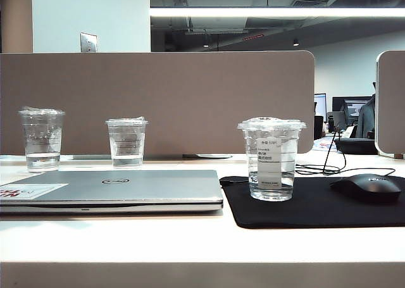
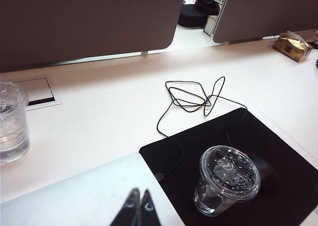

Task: Pick up the coffee cup on the right and place it on the right side of the laptop.

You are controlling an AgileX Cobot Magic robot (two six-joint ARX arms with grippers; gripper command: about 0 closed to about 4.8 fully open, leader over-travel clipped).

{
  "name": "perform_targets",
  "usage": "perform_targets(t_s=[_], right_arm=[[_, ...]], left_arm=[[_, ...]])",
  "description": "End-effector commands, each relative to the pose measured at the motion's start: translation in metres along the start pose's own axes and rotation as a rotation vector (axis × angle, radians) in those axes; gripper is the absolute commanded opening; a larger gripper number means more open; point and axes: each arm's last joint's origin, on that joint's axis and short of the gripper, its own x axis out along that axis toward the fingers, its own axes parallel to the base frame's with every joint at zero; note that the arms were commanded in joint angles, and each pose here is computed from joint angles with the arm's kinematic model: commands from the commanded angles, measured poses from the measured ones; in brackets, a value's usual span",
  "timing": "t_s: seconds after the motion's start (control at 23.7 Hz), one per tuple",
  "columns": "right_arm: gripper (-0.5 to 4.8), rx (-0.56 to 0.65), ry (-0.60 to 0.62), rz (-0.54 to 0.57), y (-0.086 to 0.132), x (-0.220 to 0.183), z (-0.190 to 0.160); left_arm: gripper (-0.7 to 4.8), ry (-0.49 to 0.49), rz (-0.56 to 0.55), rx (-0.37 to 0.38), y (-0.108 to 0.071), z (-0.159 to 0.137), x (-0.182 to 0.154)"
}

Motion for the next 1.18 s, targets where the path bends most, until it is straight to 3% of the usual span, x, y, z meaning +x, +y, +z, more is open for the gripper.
perform_targets(t_s=[0.04, 0.55, 0.76, 1.18], right_arm=[[-0.06, -0.003, -0.015, 0.0, 0.0, -0.003, -0.004], [-0.06, 0.014, -0.001, 0.012, 0.002, -0.003, -0.026], [-0.06, 0.075, 0.0, -0.081, 0.0, -0.003, -0.026], [0.01, 0.081, 0.001, -0.083, -0.001, -0.003, -0.026]], left_arm=[[-0.05, -0.013, -0.007, 0.0, -0.001, 0.002, -0.001], [-0.05, -0.012, -0.006, 0.0, -0.001, 0.002, -0.001], [-0.05, -0.012, -0.006, 0.0, -0.001, 0.002, -0.001], [-0.05, -0.012, -0.007, 0.0, -0.001, 0.002, -0.001]])
